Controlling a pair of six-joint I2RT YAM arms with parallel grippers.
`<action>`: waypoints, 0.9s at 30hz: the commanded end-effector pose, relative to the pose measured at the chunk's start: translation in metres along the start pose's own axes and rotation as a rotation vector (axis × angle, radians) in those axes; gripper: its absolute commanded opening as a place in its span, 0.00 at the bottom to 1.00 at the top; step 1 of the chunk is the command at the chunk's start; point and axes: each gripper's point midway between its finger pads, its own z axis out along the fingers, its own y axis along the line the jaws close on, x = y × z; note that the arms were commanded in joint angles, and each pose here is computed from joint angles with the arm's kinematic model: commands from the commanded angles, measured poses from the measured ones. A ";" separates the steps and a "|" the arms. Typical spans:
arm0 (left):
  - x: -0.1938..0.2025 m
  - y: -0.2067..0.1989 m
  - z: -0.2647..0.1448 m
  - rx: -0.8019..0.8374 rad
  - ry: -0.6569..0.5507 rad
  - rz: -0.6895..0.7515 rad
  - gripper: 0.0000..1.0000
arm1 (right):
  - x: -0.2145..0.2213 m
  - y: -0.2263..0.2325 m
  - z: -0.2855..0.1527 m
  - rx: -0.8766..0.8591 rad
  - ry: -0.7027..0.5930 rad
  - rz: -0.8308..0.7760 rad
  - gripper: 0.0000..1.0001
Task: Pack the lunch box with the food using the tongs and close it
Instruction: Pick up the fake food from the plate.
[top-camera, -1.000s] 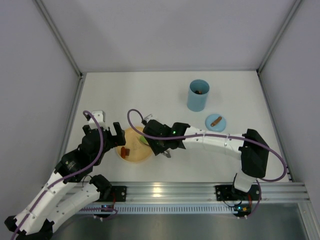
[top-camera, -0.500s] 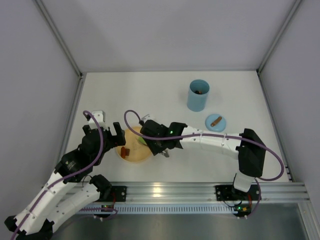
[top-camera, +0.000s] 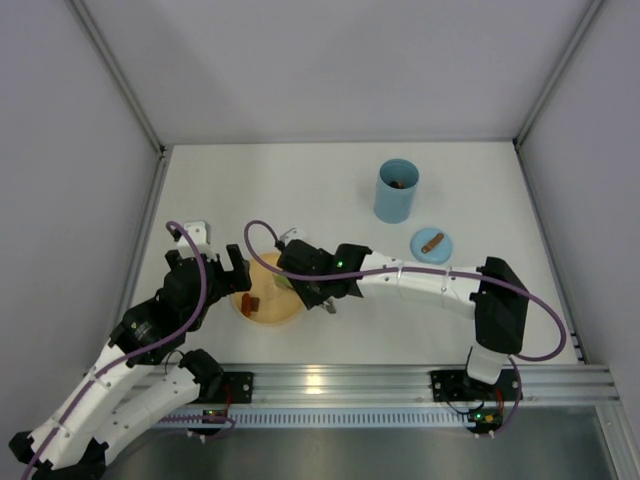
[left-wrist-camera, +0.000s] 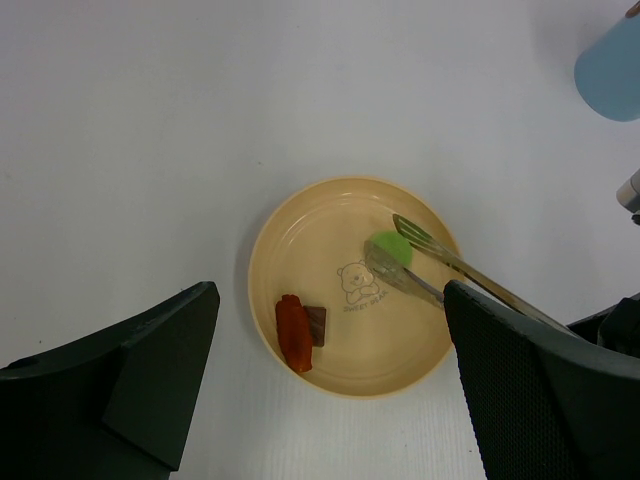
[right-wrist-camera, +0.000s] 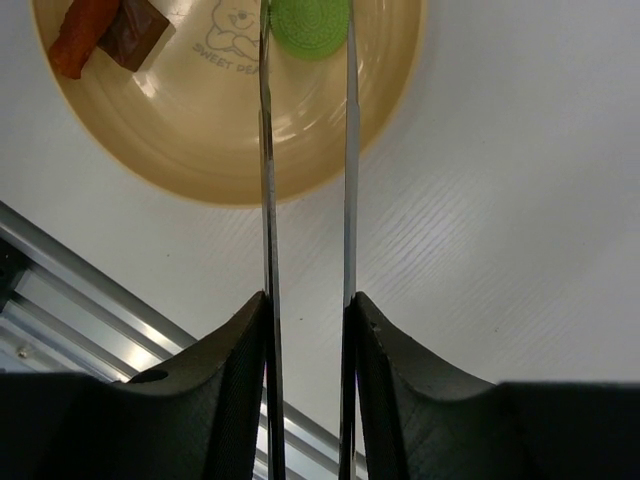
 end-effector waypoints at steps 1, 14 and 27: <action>-0.006 0.002 -0.002 -0.007 -0.028 -0.019 0.99 | -0.024 0.006 -0.025 -0.005 -0.072 -0.014 0.33; -0.006 0.002 -0.003 -0.007 -0.032 -0.023 0.99 | -0.051 -0.020 -0.066 0.021 -0.165 0.029 0.34; -0.006 0.002 -0.003 -0.006 -0.030 -0.021 0.99 | -0.092 -0.161 -0.141 0.181 -0.328 0.263 0.36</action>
